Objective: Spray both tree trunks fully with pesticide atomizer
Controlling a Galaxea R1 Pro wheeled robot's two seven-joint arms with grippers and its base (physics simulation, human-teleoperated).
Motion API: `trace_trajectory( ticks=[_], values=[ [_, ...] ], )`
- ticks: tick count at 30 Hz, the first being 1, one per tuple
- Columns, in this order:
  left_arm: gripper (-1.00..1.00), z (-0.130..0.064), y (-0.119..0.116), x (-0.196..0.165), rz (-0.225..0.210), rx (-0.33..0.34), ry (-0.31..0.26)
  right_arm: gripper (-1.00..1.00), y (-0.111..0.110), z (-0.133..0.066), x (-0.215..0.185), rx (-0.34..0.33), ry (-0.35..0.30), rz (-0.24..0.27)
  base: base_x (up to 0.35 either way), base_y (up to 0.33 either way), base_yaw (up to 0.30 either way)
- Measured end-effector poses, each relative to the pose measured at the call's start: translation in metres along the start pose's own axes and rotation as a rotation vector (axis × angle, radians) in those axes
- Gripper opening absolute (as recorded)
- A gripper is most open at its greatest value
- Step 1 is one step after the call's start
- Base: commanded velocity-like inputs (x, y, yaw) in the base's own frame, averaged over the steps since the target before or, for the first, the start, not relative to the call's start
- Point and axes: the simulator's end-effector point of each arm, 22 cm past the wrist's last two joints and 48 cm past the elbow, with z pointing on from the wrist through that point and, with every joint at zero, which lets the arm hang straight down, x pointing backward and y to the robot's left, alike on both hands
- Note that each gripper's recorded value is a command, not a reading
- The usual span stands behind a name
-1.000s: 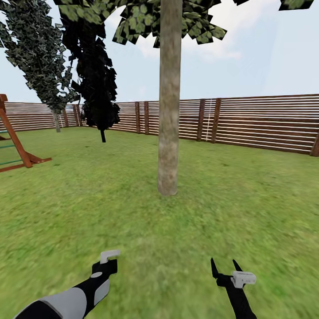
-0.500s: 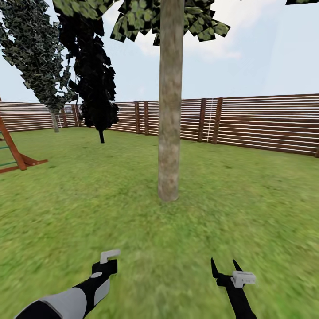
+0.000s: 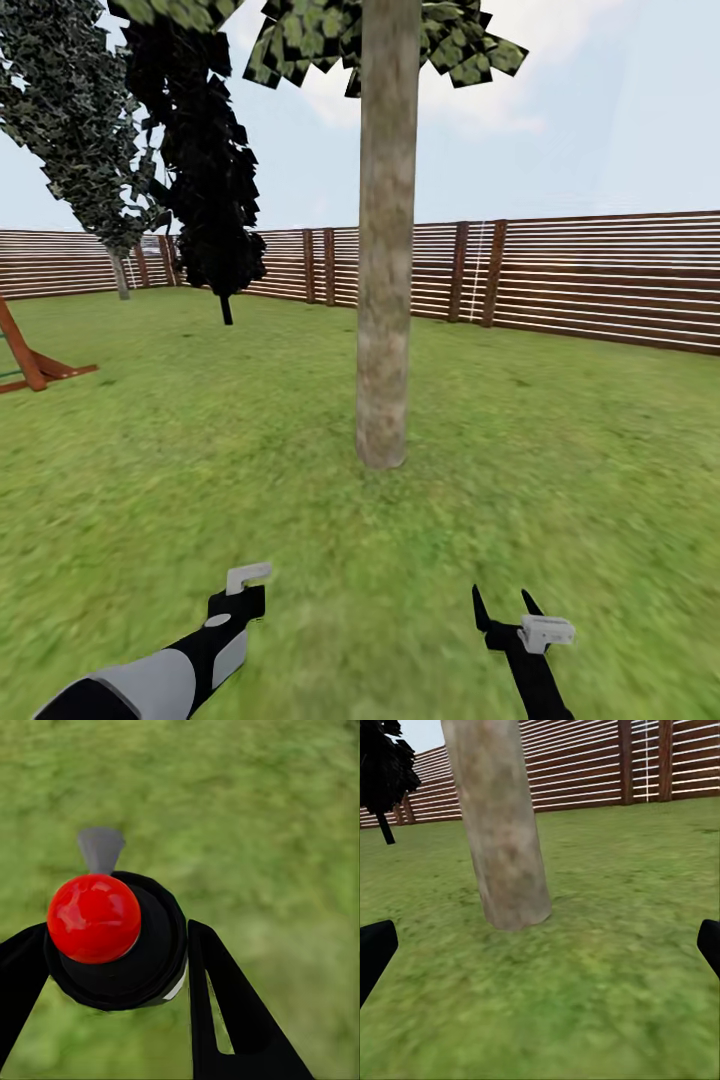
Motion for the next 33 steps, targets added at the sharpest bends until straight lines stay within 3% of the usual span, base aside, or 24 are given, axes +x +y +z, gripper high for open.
trace_trajectory(
  ticks=[17, 26, 30, 33],
  values=[
    [-1.0, 0.0, 0.0, 0.0, 0.0, 0.0, 0.001, 1.0, 0.0, 0.0, 0.0, 0.002, 0.0, 0.001, 0.309, 0.0, 0.0],
    [-1.0, 0.0, -0.001, -0.001, 0.003, 0.003, -0.004, 1.0, -0.008, 0.0, -0.002, 0.006, -0.002, -0.011, -0.105, 0.0, 0.0],
    [-1.0, 0.0, 0.001, -0.002, 0.004, 0.001, -0.005, 1.0, -0.026, 0.0, -0.005, 0.013, 0.002, -0.037, -0.181, 0.0, 0.0],
    [-1.0, 0.001, 0.002, -0.003, 0.005, 0.0, -0.006, 1.0, -0.027, 0.0, -0.006, 0.01, 0.003, -0.042, -0.024, 0.0, 0.0]
  ],
)
